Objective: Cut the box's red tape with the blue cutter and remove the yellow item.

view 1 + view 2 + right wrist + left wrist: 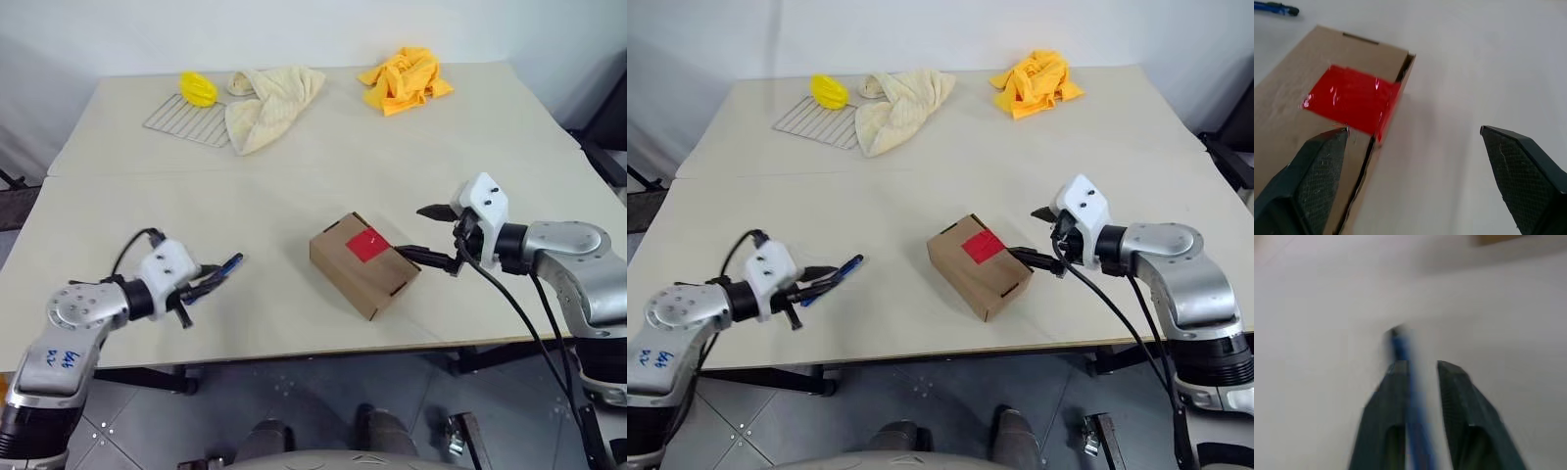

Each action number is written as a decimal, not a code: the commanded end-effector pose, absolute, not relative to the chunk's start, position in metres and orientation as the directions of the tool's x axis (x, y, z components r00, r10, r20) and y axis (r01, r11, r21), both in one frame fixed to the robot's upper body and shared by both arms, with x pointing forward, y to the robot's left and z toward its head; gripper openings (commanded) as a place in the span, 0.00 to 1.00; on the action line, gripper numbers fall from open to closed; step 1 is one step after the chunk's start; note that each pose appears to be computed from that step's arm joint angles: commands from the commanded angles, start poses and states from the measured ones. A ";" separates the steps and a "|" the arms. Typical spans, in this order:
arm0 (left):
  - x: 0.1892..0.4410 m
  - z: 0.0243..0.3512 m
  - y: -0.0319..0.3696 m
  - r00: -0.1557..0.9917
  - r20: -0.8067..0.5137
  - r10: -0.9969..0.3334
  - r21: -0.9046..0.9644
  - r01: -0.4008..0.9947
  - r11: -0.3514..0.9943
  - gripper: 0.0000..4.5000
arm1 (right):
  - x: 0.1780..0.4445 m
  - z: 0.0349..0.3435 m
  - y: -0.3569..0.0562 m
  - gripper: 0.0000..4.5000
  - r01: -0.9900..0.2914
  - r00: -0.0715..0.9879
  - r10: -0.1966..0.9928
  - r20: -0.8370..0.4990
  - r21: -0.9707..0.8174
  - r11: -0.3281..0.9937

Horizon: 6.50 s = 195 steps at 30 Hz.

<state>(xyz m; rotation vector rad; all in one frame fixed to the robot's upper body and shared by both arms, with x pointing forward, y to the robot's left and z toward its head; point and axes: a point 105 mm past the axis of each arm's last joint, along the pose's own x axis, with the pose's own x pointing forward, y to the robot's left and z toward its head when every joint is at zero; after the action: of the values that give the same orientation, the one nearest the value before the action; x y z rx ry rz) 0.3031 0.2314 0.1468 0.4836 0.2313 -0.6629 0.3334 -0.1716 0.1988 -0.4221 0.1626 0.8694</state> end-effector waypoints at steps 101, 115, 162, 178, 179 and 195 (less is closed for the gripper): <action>0.256 0.050 0.251 0.605 -0.641 -0.472 -0.037 0.589 0.807 0.23 | 0.299 0.231 -0.129 1.00 -0.849 0.496 0.849 -0.181 -0.305 0.431; 0.259 0.053 0.246 0.593 -0.636 -0.494 0.021 0.653 0.757 0.11 | 0.299 0.233 -0.129 1.00 -0.850 0.492 0.850 -0.188 -0.318 0.421; 0.212 0.078 0.177 0.245 -0.743 -0.623 0.154 0.968 0.197 0.10 | 0.256 0.115 0.006 0.01 -0.887 0.040 0.780 -0.625 -0.381 -0.260; 0.219 0.078 0.174 0.255 -0.743 -0.618 0.166 0.966 0.199 0.10 | 0.262 0.107 0.003 0.01 -0.889 0.052 0.771 -0.634 -0.381 -0.253; 0.219 0.078 0.174 0.256 -0.743 -0.618 0.167 0.966 0.198 0.10 | 0.261 0.105 0.003 0.01 -0.889 0.050 0.770 -0.637 -0.379 -0.256; 0.221 0.078 0.172 0.263 -0.741 -0.618 0.170 0.964 0.206 0.10 | 0.246 0.092 0.032 0.01 -0.885 -0.030 0.785 -0.619 -0.348 -0.308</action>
<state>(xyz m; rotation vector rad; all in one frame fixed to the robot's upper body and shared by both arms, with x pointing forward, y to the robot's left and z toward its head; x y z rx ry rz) 0.2290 0.1734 0.0967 0.7270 0.5250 -1.1737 0.2540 0.0273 0.1048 -0.8824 0.1195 1.6293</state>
